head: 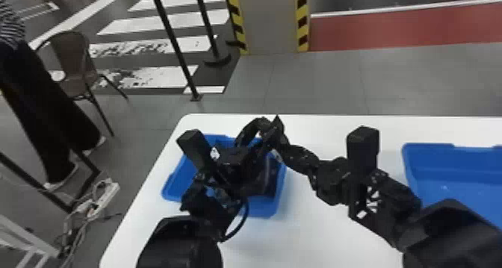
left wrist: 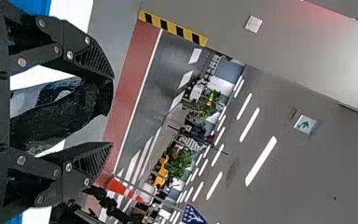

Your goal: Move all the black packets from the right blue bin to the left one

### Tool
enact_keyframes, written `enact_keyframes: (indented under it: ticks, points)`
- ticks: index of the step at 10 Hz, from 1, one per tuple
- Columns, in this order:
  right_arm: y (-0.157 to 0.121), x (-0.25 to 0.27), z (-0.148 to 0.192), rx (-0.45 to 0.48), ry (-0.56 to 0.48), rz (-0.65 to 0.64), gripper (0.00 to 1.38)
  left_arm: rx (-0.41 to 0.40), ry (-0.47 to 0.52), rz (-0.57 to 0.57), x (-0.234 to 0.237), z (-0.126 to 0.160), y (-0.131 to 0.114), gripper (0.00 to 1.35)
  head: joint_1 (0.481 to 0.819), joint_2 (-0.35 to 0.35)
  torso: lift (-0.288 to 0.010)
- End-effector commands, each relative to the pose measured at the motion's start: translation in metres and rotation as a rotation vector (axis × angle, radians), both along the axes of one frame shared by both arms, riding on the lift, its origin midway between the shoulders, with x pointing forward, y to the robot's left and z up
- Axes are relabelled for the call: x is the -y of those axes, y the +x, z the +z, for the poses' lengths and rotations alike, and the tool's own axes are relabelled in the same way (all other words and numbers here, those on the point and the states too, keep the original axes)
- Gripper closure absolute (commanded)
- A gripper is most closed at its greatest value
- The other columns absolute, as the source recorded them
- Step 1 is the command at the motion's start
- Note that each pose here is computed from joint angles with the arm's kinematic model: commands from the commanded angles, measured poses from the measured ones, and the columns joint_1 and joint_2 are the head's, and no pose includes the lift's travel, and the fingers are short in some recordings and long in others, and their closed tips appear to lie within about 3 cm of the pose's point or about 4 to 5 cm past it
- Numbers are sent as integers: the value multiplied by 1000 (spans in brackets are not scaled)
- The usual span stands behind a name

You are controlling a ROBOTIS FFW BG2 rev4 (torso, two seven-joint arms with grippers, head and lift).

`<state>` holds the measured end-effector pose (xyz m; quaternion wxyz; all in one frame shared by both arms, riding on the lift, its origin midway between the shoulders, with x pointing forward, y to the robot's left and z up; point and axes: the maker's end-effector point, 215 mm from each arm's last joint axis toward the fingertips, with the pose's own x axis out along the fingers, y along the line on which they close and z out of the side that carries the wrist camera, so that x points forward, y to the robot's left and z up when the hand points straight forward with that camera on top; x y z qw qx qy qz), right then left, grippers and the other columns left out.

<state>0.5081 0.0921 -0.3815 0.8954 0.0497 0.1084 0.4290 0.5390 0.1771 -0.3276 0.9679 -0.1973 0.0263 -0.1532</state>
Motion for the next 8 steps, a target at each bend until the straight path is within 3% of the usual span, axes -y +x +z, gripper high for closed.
enact_keyframes:
  ticks: [1, 3, 4, 6, 7, 8]
  points:
    - [3, 1, 4, 8, 10, -9, 1168, -14, 2, -30, 7, -1, -2, 1220, 695, 277, -110]
    - [14, 2, 15, 34, 30, -23, 1167, 13, -11, -28, 6, 8, -1, 1220, 695, 268, -110]
    - [17, 1, 19, 42, 44, -27, 1026, 36, -14, -15, 2, 15, 0, 1220, 695, 265, -110]
    - [24, 27, 22, 74, 64, -78, 107, 149, -27, 99, -30, 43, -1, 1220, 695, 268, -110]
    - [25, 59, 7, 54, 62, -138, 79, 196, -51, 179, -51, 47, -5, 1220, 695, 274, -110]
    - [28, 94, 4, 63, 53, -211, 163, 160, -18, 204, -64, 28, -6, 1220, 695, 272, -110]
